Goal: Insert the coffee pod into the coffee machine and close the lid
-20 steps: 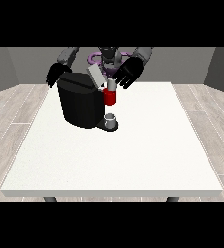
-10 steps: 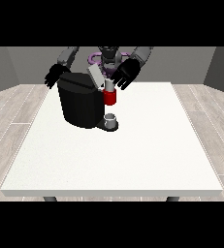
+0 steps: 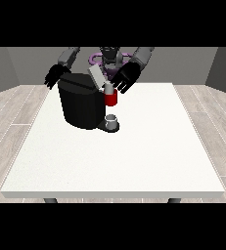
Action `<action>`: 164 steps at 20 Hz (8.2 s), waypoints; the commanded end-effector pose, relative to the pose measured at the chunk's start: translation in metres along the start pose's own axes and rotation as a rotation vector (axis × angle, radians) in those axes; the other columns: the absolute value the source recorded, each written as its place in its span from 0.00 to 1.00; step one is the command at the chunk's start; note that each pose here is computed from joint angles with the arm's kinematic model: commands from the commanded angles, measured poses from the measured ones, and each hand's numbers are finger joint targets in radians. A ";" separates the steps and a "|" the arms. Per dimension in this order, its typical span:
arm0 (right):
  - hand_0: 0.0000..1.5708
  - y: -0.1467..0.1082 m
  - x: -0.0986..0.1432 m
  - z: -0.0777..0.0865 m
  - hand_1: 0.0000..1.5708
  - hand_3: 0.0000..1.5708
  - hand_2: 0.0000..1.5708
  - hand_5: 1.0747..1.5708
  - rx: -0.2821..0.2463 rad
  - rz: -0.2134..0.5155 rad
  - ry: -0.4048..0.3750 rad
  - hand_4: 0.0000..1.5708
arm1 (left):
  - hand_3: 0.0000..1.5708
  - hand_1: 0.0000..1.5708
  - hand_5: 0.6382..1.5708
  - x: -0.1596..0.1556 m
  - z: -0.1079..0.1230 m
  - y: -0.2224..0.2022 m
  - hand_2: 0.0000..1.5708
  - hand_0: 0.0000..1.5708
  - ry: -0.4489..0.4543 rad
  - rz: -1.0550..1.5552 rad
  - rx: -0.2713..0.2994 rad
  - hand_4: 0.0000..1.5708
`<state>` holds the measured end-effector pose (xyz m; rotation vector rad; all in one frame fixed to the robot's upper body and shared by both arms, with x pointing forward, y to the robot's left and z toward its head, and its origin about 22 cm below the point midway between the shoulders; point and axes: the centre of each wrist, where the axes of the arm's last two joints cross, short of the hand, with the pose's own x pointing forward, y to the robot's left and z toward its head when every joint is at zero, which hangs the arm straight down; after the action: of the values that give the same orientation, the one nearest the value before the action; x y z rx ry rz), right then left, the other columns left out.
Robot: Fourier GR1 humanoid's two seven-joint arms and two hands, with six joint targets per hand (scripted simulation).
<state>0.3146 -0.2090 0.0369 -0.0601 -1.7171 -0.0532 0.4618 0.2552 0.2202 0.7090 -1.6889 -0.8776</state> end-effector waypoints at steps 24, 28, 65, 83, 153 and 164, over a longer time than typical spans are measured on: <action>0.00 -0.026 -0.018 0.006 0.00 0.00 0.00 1.00 -0.055 -0.014 0.018 0.26 | 0.61 0.67 1.00 -0.006 0.003 -0.012 0.72 0.67 -0.008 -0.058 -0.081 0.23; 0.00 -0.008 -0.013 0.002 0.00 0.00 0.00 1.00 -0.052 -0.003 -0.010 0.27 | 0.59 0.68 1.00 0.008 -0.004 0.003 0.71 0.68 -0.011 -0.076 -0.023 0.24; 0.00 -0.081 -0.077 0.066 0.00 0.00 0.00 1.00 -0.259 0.018 0.303 0.25 | 0.00 0.00 1.00 -0.056 0.062 -0.151 0.00 0.00 0.084 0.655 -0.169 0.00; 0.00 -0.082 -0.005 0.033 0.00 0.00 0.00 1.00 0.020 0.083 0.114 0.00 | 0.00 0.00 1.00 -0.108 0.154 -0.211 0.00 0.00 0.267 0.981 -0.150 0.09; 0.00 0.051 0.068 -0.104 0.00 0.00 0.00 1.00 0.363 0.276 -0.109 0.09 | 0.00 0.00 1.00 -0.077 0.191 -0.160 0.00 0.00 0.043 0.933 0.057 0.00; 0.00 0.082 0.022 -0.070 0.00 0.00 0.00 1.00 0.440 0.165 -0.110 0.08 | 0.00 0.00 1.00 -0.053 0.191 -0.167 0.00 0.00 0.025 0.975 0.054 0.12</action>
<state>0.4027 -0.1485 0.0973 0.0505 -1.8036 0.4632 0.3008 0.2480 0.0191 -0.1068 -1.7629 -0.1397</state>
